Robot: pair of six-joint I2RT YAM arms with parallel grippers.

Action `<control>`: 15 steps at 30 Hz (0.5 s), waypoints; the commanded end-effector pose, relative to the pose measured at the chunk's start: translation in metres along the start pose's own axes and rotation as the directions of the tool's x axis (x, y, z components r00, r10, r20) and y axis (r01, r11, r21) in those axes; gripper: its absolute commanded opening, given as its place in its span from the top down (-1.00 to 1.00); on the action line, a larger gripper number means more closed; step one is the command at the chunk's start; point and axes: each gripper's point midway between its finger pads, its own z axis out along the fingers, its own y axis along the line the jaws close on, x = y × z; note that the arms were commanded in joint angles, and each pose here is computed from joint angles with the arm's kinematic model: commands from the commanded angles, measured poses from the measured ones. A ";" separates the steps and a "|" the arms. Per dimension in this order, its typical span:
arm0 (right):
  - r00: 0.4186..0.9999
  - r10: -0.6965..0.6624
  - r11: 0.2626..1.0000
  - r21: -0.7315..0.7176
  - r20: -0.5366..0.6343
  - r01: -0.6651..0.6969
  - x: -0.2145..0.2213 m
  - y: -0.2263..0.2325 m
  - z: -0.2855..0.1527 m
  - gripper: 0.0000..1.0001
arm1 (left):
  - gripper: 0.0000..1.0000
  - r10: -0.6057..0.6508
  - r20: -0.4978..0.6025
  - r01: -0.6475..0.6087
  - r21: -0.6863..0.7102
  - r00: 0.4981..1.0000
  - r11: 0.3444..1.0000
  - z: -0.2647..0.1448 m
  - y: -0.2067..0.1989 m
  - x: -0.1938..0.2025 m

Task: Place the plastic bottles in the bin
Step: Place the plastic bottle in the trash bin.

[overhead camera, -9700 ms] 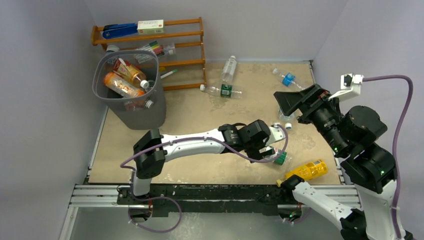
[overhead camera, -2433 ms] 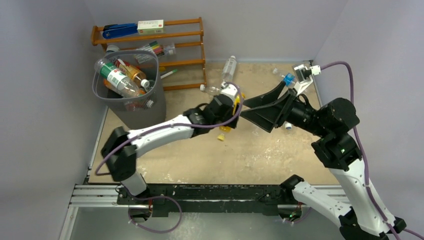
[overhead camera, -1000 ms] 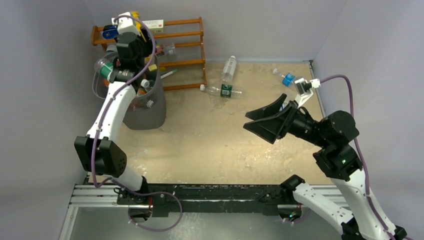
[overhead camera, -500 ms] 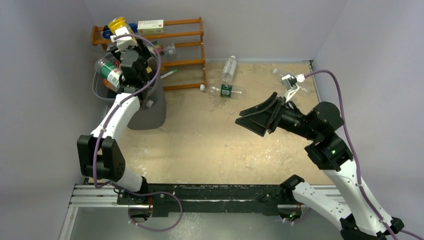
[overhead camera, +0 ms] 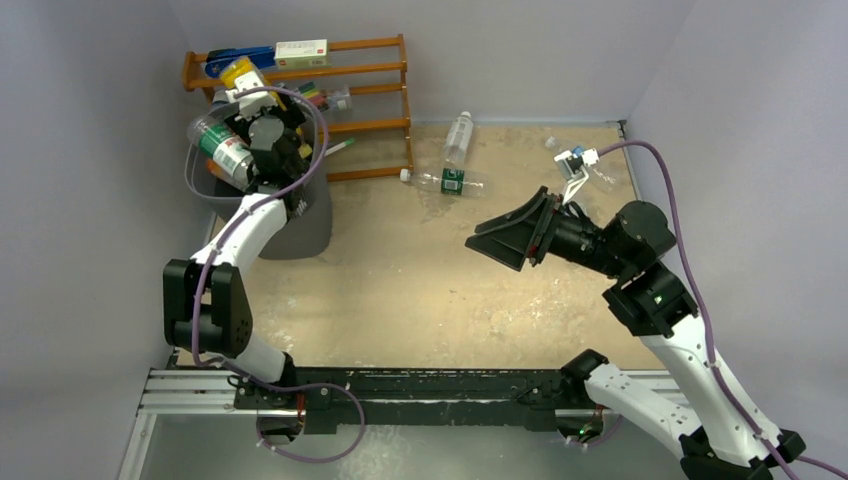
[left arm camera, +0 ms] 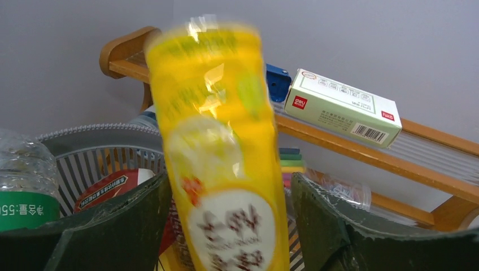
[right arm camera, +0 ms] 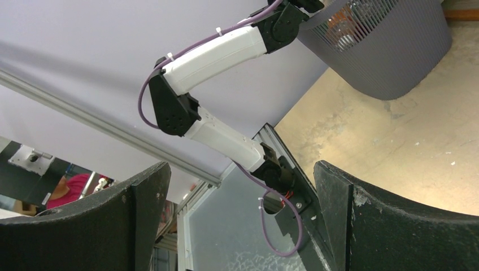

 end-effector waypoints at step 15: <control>0.999 -0.038 0.998 -0.058 0.011 0.039 -0.005 0.009 0.005 -1.00 | -0.88 -0.037 -0.033 0.037 0.028 0.999 0.999 -0.006 -0.008 -0.048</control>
